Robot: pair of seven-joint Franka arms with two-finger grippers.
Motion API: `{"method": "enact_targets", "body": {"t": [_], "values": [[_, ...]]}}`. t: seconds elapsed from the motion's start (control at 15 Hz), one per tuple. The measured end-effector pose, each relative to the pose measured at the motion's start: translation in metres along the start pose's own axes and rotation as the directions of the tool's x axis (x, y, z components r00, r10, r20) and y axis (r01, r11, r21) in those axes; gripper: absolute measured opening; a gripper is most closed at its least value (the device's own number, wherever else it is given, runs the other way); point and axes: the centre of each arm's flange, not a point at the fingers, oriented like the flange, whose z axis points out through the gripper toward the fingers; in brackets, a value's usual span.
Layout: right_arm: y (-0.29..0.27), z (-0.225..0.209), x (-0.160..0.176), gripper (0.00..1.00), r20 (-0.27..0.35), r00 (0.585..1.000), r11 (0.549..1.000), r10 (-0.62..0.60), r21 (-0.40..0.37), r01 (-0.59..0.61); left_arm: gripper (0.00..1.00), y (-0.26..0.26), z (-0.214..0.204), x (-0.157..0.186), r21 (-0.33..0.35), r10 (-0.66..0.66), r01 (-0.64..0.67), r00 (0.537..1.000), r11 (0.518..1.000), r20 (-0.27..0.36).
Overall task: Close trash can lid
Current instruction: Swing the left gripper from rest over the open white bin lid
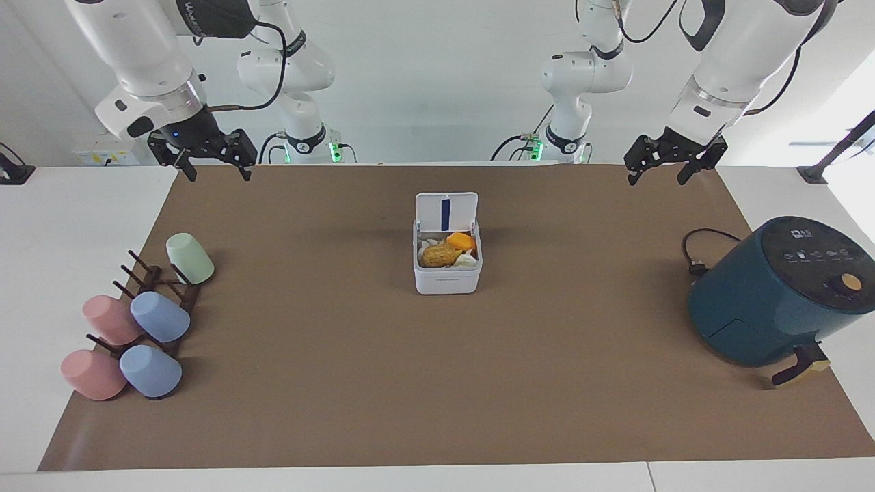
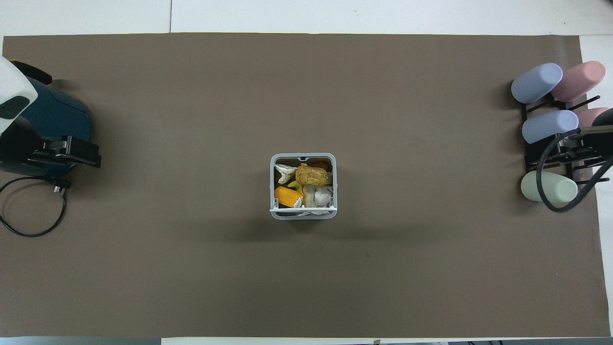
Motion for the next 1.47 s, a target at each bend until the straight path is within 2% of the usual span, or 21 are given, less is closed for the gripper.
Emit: {"method": "enact_targets", "body": {"t": [0.6, 0.8, 0.87, 1.0, 1.2, 1.33, 1.47], "values": [[0.0, 0.0, 0.0, 1.0, 0.0, 1.0, 1.0, 0.0, 0.0, 0.0, 1.0, 0.002, 0.002, 0.0, 0.001, 0.004, -0.004, 1.0, 1.0, 0.004], [0.0, 0.0, 0.0, 1.0, 0.0, 1.0, 1.0, 0.0, 0.0, 0.0, 0.95, 0.046, 0.006, -0.002, -0.005, -0.022, 0.022, 1.0, 1.0, -0.015], [0.0, 0.0, 0.0, 1.0, 0.0, 1.0, 1.0, 0.0, 0.0, 0.0, 0.87, 0.074, 0.011, -0.006, -0.013, -0.037, 0.037, 0.999, 0.999, -0.024], [0.0, 0.0, 0.0, 1.0, 0.0, 1.0, 1.0, 0.0, 0.0, 0.0, 0.62, 0.143, 0.026, -0.026, -0.027, -0.036, 0.035, 0.999, 0.999, -0.026], [0.0, 0.0, 0.0, 1.0, 0.0, 1.0, 1.0, 0.0, 0.0, 0.0, 0.29, 0.241, 0.057, -0.07, -0.051, 0.006, -0.007, 1.0, 0.999, -0.014], [0.0, 0.0, 0.0, 1.0, 0.0, 1.0, 1.0, 0.0, 0.0, 0.0, 0.04, 0.288, 0.078, -0.098, -0.074, 0.043, -0.044, 0.999, 0.996, -0.012], [0.0, 0.0, 0.0, 1.0, 0.0, 1.0, 1.0, 0.0, 0.0, 0.0, 0.01, 0.323, 0.097, -0.118, -0.093, 0.052, -0.055, 0.998, 0.994, -0.032]]}}
